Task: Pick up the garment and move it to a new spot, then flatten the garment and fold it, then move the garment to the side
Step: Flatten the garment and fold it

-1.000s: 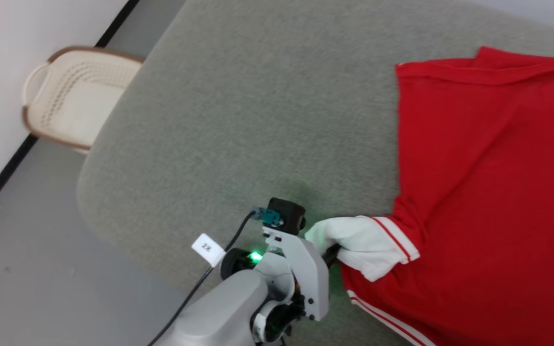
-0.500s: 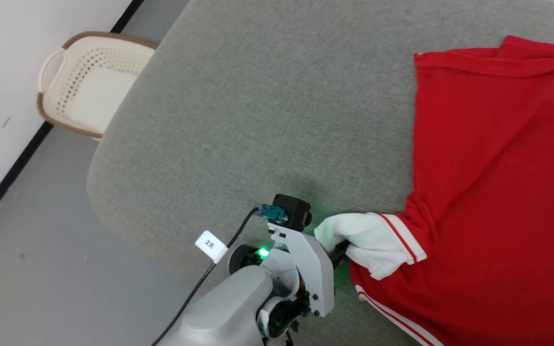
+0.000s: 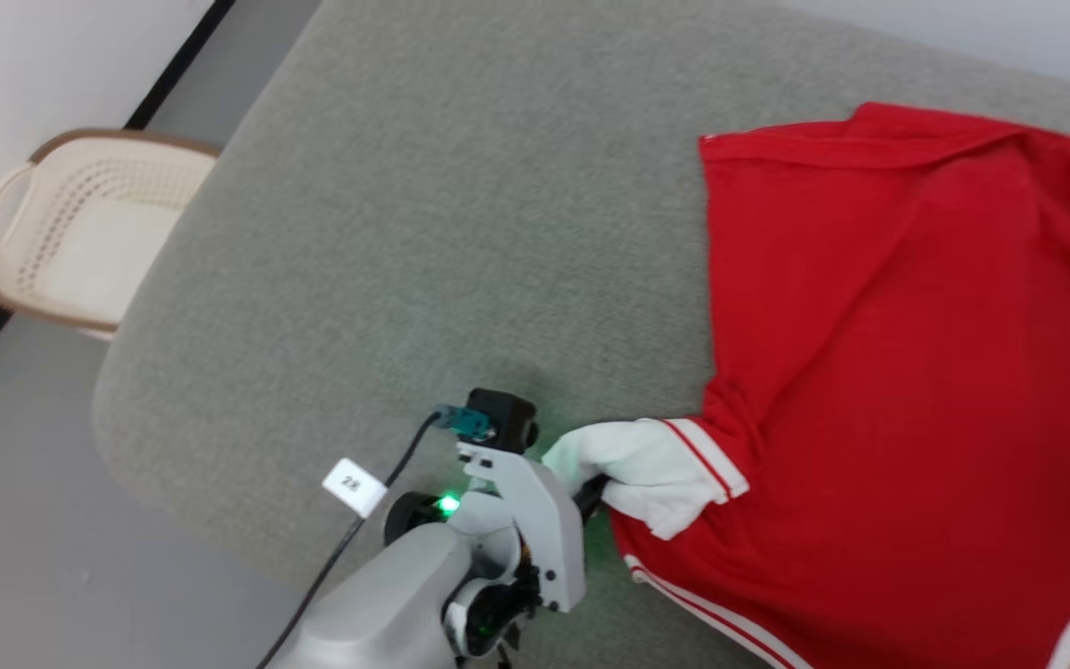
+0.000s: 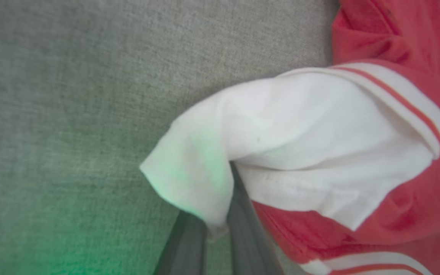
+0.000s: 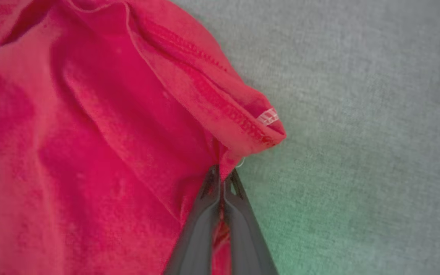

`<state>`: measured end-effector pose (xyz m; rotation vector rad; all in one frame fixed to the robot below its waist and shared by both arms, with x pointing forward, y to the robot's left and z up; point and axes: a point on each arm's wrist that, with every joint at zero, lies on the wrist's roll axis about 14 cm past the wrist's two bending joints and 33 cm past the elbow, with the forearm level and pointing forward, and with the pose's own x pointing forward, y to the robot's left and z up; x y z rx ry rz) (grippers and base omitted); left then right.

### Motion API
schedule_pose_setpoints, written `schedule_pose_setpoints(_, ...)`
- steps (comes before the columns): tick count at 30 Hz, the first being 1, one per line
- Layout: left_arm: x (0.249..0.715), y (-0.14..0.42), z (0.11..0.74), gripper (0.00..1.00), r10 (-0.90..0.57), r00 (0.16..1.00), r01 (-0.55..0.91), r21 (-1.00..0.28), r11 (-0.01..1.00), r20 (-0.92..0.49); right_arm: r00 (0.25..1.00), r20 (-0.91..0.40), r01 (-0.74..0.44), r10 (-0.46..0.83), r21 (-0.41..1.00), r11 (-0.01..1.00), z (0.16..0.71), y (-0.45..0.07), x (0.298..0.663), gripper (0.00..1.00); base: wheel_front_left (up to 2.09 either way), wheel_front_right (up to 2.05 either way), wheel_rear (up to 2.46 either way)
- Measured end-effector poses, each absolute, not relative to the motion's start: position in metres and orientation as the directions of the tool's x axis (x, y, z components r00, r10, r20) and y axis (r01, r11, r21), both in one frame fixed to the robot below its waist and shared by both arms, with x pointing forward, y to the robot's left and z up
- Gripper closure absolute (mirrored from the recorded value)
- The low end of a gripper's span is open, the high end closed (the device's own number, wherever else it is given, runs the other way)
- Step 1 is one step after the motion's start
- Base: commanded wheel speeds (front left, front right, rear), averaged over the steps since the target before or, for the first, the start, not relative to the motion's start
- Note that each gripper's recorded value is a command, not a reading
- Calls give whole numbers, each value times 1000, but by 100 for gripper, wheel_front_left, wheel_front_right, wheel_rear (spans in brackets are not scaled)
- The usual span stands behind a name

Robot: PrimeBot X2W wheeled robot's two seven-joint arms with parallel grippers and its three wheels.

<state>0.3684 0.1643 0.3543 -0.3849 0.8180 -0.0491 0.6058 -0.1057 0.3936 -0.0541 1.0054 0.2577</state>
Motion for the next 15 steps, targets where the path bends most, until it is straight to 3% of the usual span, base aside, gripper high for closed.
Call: schedule_pose_setpoints(15,371,164,358,100,-200,690,-66,-336,940,-696,464,-839,-258,285,180,949,387,-158,499,100,0,0,0)
